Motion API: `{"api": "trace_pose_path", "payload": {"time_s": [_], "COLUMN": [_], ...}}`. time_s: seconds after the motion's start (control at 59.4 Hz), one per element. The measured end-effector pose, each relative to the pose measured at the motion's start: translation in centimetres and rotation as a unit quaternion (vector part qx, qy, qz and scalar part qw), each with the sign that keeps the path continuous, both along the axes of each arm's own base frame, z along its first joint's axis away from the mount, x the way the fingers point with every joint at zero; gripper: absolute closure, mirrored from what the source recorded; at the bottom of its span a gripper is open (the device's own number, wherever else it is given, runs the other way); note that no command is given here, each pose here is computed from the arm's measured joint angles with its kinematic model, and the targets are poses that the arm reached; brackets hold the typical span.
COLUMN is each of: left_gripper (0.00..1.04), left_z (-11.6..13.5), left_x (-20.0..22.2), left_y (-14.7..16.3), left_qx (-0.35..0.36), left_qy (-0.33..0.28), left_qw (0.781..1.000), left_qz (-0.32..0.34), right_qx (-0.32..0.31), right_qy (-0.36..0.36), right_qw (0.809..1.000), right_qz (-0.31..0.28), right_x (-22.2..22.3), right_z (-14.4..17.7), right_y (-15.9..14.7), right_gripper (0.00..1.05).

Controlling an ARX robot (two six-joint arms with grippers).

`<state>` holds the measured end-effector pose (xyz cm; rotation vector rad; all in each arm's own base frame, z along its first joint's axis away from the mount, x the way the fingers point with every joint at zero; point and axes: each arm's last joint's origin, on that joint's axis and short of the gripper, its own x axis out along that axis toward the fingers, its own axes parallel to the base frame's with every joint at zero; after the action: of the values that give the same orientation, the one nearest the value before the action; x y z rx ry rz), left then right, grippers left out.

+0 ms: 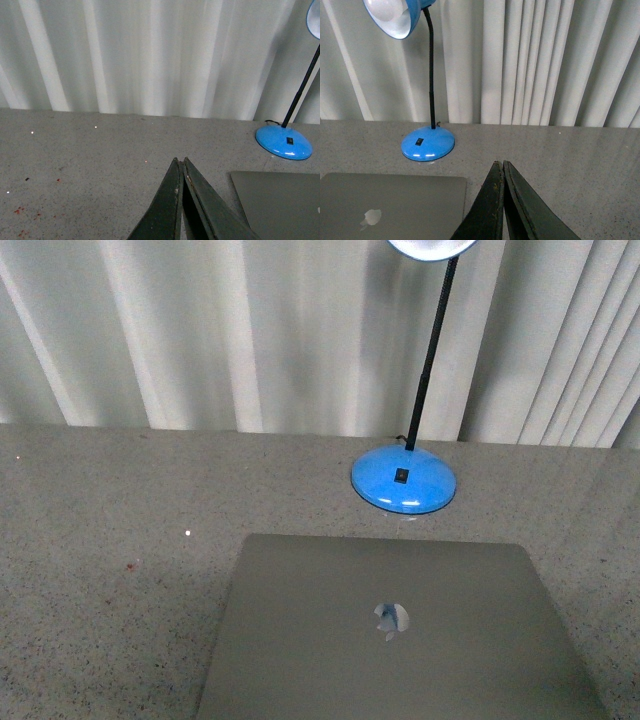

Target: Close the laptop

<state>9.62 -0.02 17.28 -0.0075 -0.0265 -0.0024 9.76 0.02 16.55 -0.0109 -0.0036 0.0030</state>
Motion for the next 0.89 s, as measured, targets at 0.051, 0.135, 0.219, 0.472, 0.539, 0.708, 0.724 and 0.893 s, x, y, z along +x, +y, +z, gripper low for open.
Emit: {"api": "trace_pose_path", "payload": {"time_s": [0.051, 0.135, 0.219, 0.472, 0.539, 0.708, 0.724, 0.893], "left_gripper": [1.01, 0.92, 0.76, 0.24, 0.12, 0.07, 0.07, 0.07], "left_z": [-0.02, -0.02, -0.02, -0.02, -0.02, -0.02, -0.02, -0.02], "left_x": [0.0, 0.0, 0.0, 0.0, 0.0, 0.0, 0.0, 0.0], "left_y": [0.0, 0.0, 0.0, 0.0, 0.0, 0.0, 0.0, 0.0], "left_qx": [0.0, 0.0, 0.0, 0.0, 0.0, 0.001, 0.001, 0.001], "left_qy": [0.001, 0.001, 0.001, 0.001, 0.001, 0.001, 0.001, 0.001], "left_qw": [1.0, 1.0, 1.0, 1.0, 1.0, 1.0, 1.0, 1.0], "left_qz": [0.0, 0.0, 0.0, 0.0, 0.0, 0.0, 0.0, 0.0], "right_qx": [0.0, 0.0, 0.0, 0.0, 0.0, 0.0, 0.0, 0.0], "right_qy": [0.001, 0.001, 0.001, 0.001, 0.001, 0.001, 0.001, 0.001], "right_qw": [1.0, 1.0, 1.0, 1.0, 1.0, 1.0, 1.0, 1.0], "right_qz": [0.0, 0.0, 0.0, 0.0, 0.0, 0.0, 0.0, 0.0], "right_x": [0.0, 0.0, 0.0, 0.0, 0.0, 0.0, 0.0, 0.0], "right_z": [-0.01, -0.01, -0.01, -0.01, -0.01, -0.01, -0.01, -0.01], "right_y": [0.0, 0.0, 0.0, 0.0, 0.0, 0.0, 0.0, 0.0], "right_gripper": [1.02, 0.94, 0.78, 0.25, 0.14, 0.08, 0.07, 0.07]}}
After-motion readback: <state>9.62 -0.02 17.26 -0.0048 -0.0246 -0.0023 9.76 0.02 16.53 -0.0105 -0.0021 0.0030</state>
